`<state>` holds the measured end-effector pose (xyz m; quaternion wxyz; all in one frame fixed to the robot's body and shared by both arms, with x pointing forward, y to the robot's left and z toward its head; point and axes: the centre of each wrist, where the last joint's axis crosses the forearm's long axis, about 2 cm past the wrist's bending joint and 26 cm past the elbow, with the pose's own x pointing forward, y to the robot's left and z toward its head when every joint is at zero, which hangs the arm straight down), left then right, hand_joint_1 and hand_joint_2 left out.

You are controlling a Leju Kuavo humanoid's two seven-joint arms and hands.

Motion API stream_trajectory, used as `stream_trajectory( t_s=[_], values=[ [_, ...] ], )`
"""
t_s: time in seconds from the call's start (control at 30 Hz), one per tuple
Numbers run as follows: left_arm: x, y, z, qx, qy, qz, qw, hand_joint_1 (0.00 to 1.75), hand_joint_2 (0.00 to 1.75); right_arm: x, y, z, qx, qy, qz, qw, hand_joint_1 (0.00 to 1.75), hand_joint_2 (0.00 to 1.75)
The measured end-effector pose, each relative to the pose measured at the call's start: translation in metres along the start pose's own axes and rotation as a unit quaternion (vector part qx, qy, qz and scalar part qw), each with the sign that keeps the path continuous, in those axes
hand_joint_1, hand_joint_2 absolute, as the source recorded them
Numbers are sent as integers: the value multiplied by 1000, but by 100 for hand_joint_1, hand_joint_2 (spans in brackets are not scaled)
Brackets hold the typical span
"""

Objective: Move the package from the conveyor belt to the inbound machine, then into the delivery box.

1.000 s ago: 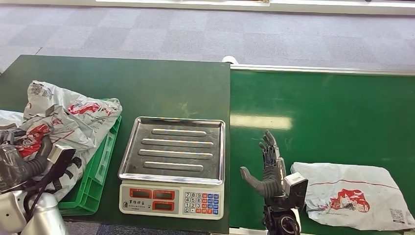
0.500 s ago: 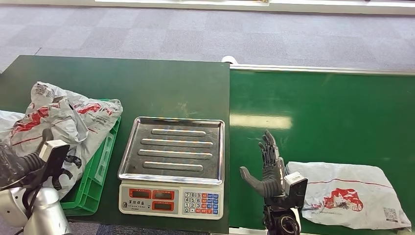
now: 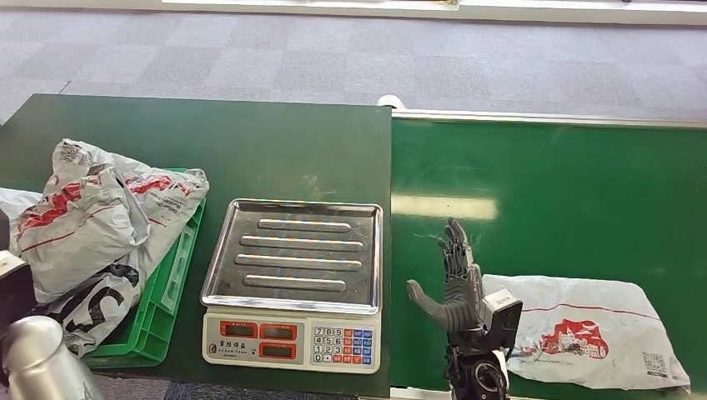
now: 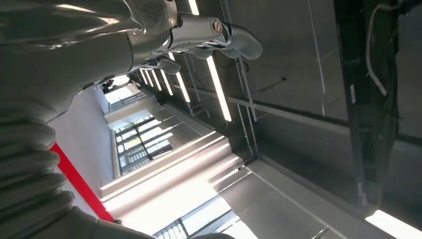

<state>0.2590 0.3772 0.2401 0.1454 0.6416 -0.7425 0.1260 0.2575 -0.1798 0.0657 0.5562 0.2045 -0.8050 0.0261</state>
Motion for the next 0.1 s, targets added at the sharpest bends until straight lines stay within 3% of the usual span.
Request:
stream_trajectory(
  t_s=[0.1],
  values=[
    [9, 2, -6, 26, 5, 33, 999, 0, 175, 0, 0, -1, -1, -1, -2, 1000, 0, 175]
  ],
)
